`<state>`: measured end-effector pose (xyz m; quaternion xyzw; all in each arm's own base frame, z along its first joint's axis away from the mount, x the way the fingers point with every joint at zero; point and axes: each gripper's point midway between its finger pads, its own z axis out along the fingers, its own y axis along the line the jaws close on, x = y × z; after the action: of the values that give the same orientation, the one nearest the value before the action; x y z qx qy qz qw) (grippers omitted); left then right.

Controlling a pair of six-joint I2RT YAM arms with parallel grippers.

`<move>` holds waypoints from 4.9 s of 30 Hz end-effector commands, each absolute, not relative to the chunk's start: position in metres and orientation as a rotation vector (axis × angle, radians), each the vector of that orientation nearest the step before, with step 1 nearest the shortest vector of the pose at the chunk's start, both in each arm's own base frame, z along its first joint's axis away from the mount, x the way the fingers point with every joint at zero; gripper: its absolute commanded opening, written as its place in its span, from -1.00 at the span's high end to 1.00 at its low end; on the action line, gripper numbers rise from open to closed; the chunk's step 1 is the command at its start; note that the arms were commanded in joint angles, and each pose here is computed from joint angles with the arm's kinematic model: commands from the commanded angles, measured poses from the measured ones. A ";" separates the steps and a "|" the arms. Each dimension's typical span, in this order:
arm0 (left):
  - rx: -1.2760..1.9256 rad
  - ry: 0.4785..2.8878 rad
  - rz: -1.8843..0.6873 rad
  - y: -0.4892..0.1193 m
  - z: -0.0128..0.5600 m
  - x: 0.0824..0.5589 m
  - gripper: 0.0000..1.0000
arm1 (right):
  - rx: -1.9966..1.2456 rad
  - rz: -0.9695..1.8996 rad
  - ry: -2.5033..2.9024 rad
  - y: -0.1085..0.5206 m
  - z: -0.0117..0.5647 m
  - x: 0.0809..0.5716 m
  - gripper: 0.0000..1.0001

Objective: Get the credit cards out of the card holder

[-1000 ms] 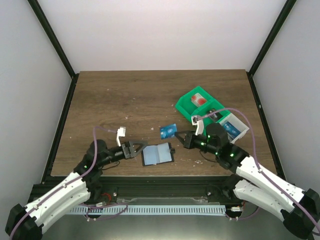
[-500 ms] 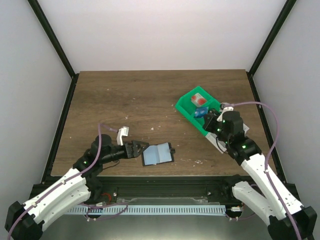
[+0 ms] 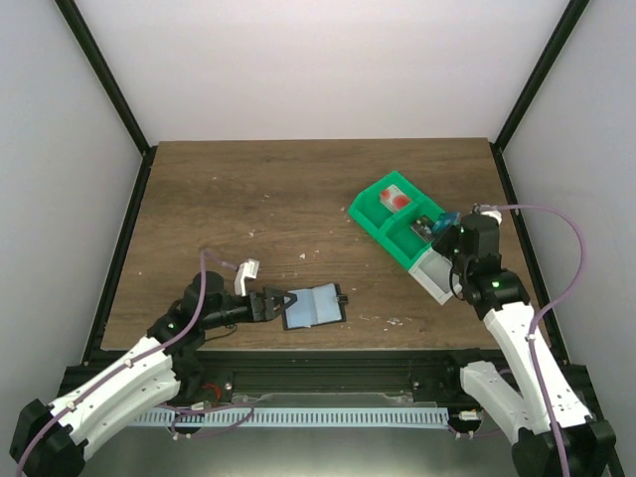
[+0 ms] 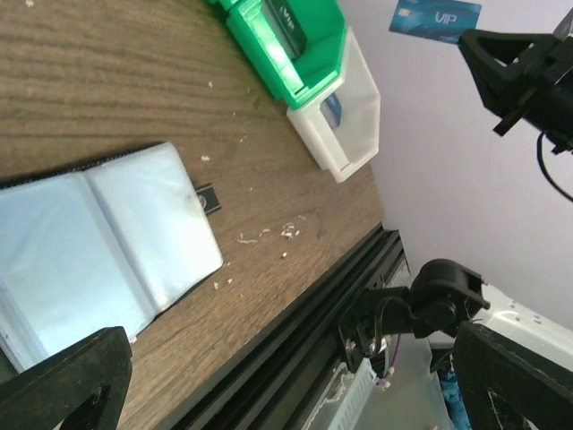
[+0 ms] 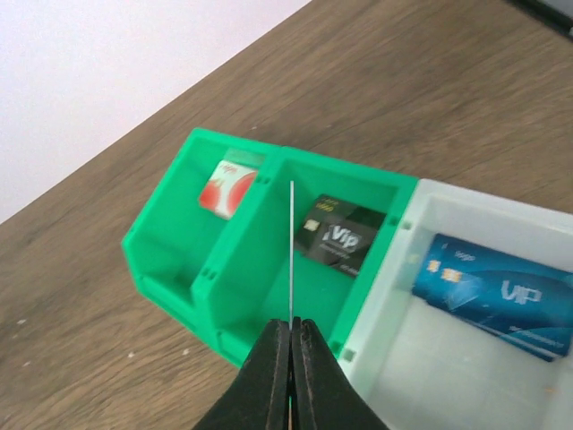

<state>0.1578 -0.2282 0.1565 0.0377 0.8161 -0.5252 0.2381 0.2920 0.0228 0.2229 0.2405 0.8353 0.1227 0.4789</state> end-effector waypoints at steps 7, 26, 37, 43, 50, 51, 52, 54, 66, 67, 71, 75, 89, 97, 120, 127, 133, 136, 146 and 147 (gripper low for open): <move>0.177 2.228 -1.494 -0.232 0.155 0.147 -1.00 | 0.719 0.140 2.058 -0.028 0.213 0.302 0.99; 0.159 2.290 -1.482 -0.229 0.139 0.142 -1.00 | 0.879 0.202 2.111 -0.048 0.154 0.301 0.99; 0.120 2.299 -1.502 -0.228 0.133 0.141 -1.00 | 0.836 0.307 2.109 -0.036 0.141 0.314 0.99; 0.120 2.309 -1.493 -0.228 0.133 0.142 -1.00 | 0.862 0.324 2.126 -0.041 0.130 0.320 0.99; 0.114 2.311 -1.478 -0.228 0.133 0.144 -1.00 | 0.860 0.388 2.113 -0.047 0.121 0.320 0.99; 0.114 2.310 -1.475 -0.228 0.133 0.145 -0.99 | 0.849 0.403 2.110 -0.047 0.121 0.321 0.99; 0.112 2.310 -1.474 -0.228 0.133 0.145 -1.00 | 0.836 0.415 2.109 -0.048 0.120 0.321 0.99; 0.112 2.312 -1.472 -0.229 0.134 0.146 -1.00 | 0.806 0.427 2.111 -0.047 0.120 0.320 0.99; 0.080 2.329 -1.484 -0.228 0.127 0.145 -0.99 | 0.837 0.387 2.147 -0.053 0.105 0.316 0.99; 0.077 2.330 -1.485 -0.228 0.126 0.145 -1.00 | 0.834 0.396 2.146 -0.053 0.104 0.317 0.99; 0.072 2.327 -1.487 -0.228 0.125 0.145 -0.99 | 0.771 0.449 2.128 -0.045 0.107 0.318 0.99; 0.075 2.329 -1.490 -0.229 0.126 0.145 -0.99 | 0.761 0.453 2.134 -0.045 0.106 0.317 0.99; 0.089 2.324 -1.494 -0.231 0.132 0.146 -0.99 | 0.795 0.413 2.155 -0.057 0.095 0.308 0.96; 0.074 2.335 -1.511 -0.230 0.128 0.143 -0.99 | 0.826 0.359 2.166 -0.063 0.092 0.302 0.80; 0.057 2.346 -1.479 -0.228 0.119 0.145 -1.00 | 0.822 0.348 2.098 -0.069 0.135 0.310 0.58; 0.146 2.343 -1.419 -0.231 0.118 0.151 -0.98 | 0.704 0.509 2.044 -0.042 0.177 0.307 0.54; 0.117 2.396 -1.362 -0.232 0.107 0.160 -0.97 | 0.649 0.705 2.078 -0.005 0.181 0.298 0.53; 0.141 2.384 -1.407 -0.238 0.106 0.159 -0.97 | 0.558 0.777 2.134 0.027 0.175 0.295 0.53; 0.025 2.315 -1.526 -0.249 0.107 0.173 -0.99 | 0.341 1.000 2.295 0.133 0.143 0.269 0.47; 0.004 2.306 -1.538 -0.248 0.107 0.175 -1.00 | 0.315 1.021 2.308 0.143 0.140 0.266 0.47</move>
<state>0.1669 -0.2449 0.0944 0.0170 0.8443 -0.5086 0.1679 0.2733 0.1119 0.1415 0.1385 0.8705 0.3522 0.3145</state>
